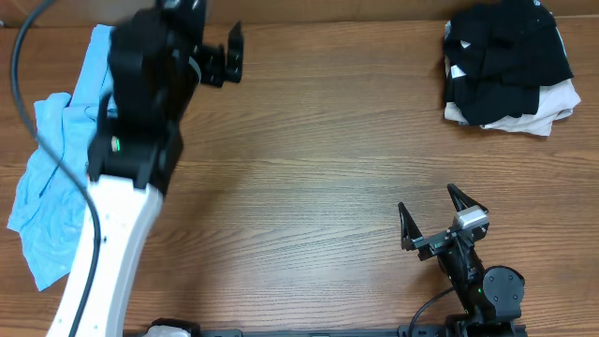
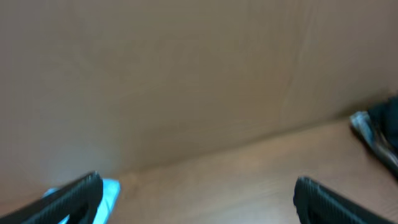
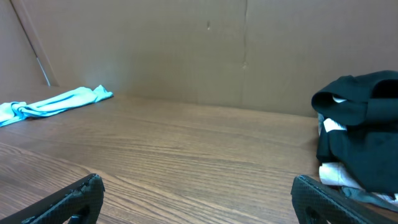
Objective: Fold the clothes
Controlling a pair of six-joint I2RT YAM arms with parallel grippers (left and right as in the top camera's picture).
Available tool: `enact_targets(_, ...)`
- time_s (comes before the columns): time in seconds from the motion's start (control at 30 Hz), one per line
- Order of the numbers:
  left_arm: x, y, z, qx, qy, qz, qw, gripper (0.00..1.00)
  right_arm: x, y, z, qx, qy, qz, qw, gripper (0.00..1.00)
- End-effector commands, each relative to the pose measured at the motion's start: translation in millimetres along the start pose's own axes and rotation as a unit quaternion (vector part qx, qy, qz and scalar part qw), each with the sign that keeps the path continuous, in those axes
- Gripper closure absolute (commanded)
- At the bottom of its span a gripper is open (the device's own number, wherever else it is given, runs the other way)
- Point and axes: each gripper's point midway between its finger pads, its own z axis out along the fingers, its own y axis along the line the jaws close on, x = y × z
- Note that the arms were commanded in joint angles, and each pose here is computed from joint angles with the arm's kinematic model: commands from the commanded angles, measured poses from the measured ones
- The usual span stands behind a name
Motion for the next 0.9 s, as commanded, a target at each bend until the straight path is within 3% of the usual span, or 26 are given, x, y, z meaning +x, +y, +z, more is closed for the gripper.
enact_targets(0.0,33,14,-24,-0.027,-0.022,-0.003,0.999,0.0,1,1,0,-0.002,-0.003,0.001,1.0,0.0)
enact_targets(0.43,144,8,-129,-0.023,-0.113,-0.001,0.993,0.0,1,1,0,-0.002,-0.003,0.001,1.0,0.0)
enact_targets(0.87,210,9,-152,-0.047,-0.174,-0.003,0.984,0.0,1,1,0,-0.002,-0.003,0.001,1.0,0.0)
